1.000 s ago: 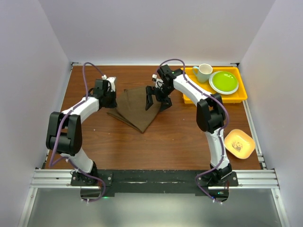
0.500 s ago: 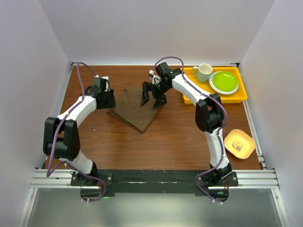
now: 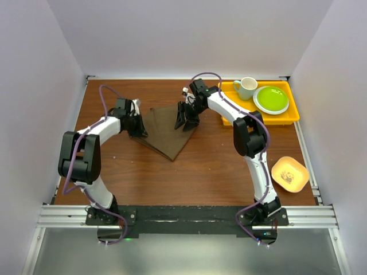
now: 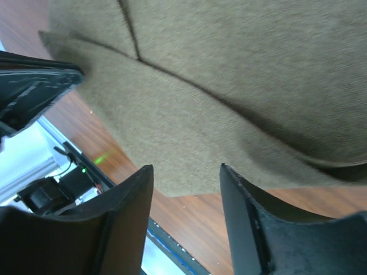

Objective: Fold the napkin, place the utensils inside, and roll it up
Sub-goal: Fold the napkin

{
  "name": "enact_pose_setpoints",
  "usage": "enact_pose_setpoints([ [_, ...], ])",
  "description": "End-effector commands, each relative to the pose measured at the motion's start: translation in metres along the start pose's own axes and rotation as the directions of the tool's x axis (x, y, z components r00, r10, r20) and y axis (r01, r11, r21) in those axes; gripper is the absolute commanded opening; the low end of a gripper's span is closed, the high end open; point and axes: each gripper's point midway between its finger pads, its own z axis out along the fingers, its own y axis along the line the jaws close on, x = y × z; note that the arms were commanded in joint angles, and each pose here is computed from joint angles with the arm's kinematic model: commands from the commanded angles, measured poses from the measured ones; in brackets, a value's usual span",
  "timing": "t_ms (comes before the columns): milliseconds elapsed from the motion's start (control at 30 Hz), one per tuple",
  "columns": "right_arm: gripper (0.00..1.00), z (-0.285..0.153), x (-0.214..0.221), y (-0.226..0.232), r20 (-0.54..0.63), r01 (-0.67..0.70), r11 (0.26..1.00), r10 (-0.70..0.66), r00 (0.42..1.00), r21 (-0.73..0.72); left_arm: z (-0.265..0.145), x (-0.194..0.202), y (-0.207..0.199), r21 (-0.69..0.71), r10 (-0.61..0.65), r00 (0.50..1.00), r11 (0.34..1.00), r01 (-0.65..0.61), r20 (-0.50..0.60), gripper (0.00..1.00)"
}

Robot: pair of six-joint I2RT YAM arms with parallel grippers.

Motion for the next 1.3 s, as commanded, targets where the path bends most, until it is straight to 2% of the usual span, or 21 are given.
enact_pose_setpoints([
  [0, 0.52, -0.001, -0.010, -0.008, 0.035, 0.019, 1.000, -0.019, 0.999, 0.000, 0.007, -0.002, 0.024, -0.046, 0.009, 1.000, 0.999, -0.008, 0.008, 0.01],
  [200, 0.51, 0.004, -0.018, -0.042, 0.069, 0.043, 0.995, -0.049, 0.996, 0.094, 0.011, 0.005, 0.038, -0.090, 0.034, 0.999, 0.995, -0.034, -0.007, 0.00],
  [333, 0.48, 0.012, -0.009, -0.062, 0.008, 0.066, 0.986, -0.068, 0.998, 0.154, 0.008, 0.003, 0.036, -0.085, 0.048, 0.999, 0.995, -0.049, -0.008, 0.00],
  [500, 0.51, -0.013, -0.021, -0.040, 0.072, 0.096, 0.986, -0.106, 0.992, 0.136, -0.009, -0.027, 0.018, -0.057, 0.056, 0.997, 0.997, -0.053, 0.054, 0.01],
  [600, 0.56, -0.020, -0.022, -0.026, 0.084, 0.095, 0.991, -0.104, 0.991, 0.097, -0.016, -0.037, 0.009, -0.035, 0.029, 0.996, 0.999, -0.027, 0.085, 0.02],
  [733, 0.59, -0.012, -0.014, -0.032, 0.069, 0.076, 0.994, -0.082, 0.994, 0.079, -0.011, -0.032, 0.014, -0.049, 0.006, 0.997, 0.999, -0.002, 0.078, 0.02],
  [900, 0.60, -0.004, -0.001, -0.055, 0.009, 0.093, 0.984, -0.096, 0.995, 0.151, 0.005, -0.017, 0.033, -0.093, 0.015, 1.000, 0.996, -0.013, 0.027, 0.01],
  [1067, 0.69, -0.026, -0.016, -0.021, 0.079, 0.154, 0.978, -0.166, 0.983, 0.141, -0.014, -0.036, 0.024, -0.093, 0.035, 0.995, 0.995, -0.027, 0.089, 0.04],
  [1267, 0.74, -0.035, -0.002, 0.033, 0.092, 0.245, 0.966, -0.252, 0.963, 0.080, -0.026, -0.034, -0.008, 0.055, -0.051, 0.994, 0.997, 0.046, 0.097, 0.05],
])
